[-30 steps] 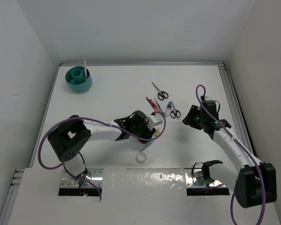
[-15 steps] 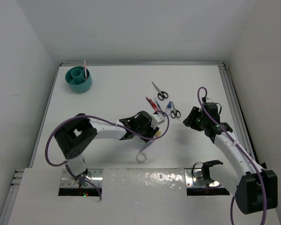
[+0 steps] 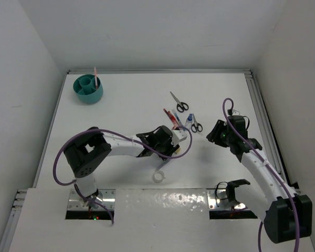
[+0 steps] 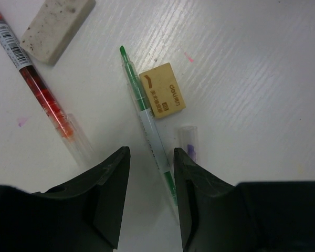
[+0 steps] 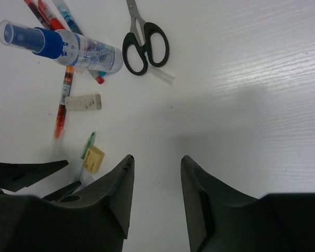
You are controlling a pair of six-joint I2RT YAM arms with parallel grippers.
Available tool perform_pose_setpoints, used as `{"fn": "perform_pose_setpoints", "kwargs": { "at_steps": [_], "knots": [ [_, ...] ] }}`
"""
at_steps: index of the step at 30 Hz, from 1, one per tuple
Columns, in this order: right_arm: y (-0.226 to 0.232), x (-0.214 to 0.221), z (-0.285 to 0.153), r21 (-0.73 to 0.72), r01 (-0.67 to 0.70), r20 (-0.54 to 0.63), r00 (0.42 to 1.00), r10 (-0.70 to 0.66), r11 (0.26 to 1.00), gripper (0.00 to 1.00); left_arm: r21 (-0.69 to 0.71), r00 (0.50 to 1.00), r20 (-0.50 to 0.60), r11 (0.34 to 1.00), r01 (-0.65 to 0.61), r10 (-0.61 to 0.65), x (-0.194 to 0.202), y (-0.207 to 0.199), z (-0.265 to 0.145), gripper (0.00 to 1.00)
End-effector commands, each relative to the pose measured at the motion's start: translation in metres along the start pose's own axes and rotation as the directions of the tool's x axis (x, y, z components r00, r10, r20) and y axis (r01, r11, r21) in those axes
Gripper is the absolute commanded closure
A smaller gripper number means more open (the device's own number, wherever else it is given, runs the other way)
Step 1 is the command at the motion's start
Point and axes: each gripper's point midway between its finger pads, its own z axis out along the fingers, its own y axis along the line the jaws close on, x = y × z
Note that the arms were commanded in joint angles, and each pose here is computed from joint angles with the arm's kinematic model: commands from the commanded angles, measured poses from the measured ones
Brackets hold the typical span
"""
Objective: Sort the stationery into containers
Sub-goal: Pick up the pen from the center of the board.
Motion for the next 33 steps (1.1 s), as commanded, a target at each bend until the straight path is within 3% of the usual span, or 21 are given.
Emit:
{"fn": "perform_pose_setpoints", "kwargs": {
  "at_steps": [1,10,13,19,24,33],
  "knots": [
    [-0.001,-0.009,-0.004,0.009,0.012,0.036,0.999,-0.013,1.000,0.60,-0.035,1.000,0.017,0.999,-0.022,0.023,-0.010,0.003,0.002,0.63],
    [-0.002,-0.009,-0.006,0.010,0.022,0.037,0.999,-0.022,1.000,0.60,-0.122,0.995,-0.052,0.989,-0.089,0.083,0.016,0.019,0.007,0.64],
    [-0.005,-0.010,-0.006,0.025,0.021,0.048,0.999,-0.023,0.999,0.60,-0.088,0.993,-0.064,0.991,-0.103,0.097,0.022,0.016,0.006,0.64],
    [-0.002,-0.010,-0.005,0.014,0.023,0.044,0.999,-0.024,1.000,0.60,0.022,0.995,-0.047,0.996,-0.089,0.090,0.024,-0.004,0.007,0.79],
    [-0.003,-0.010,-0.004,0.017,0.026,0.037,0.999,-0.027,1.000,0.58,0.028,0.995,-0.045,0.996,-0.082,0.084,0.024,-0.004,0.006,0.99],
    [0.018,-0.021,0.001,-0.057,-0.067,0.043,0.997,0.070,0.996,0.58,-0.053,0.995,-0.015,0.994,-0.097,0.097,-0.013,0.020,-0.012,1.00]
  ]
}}
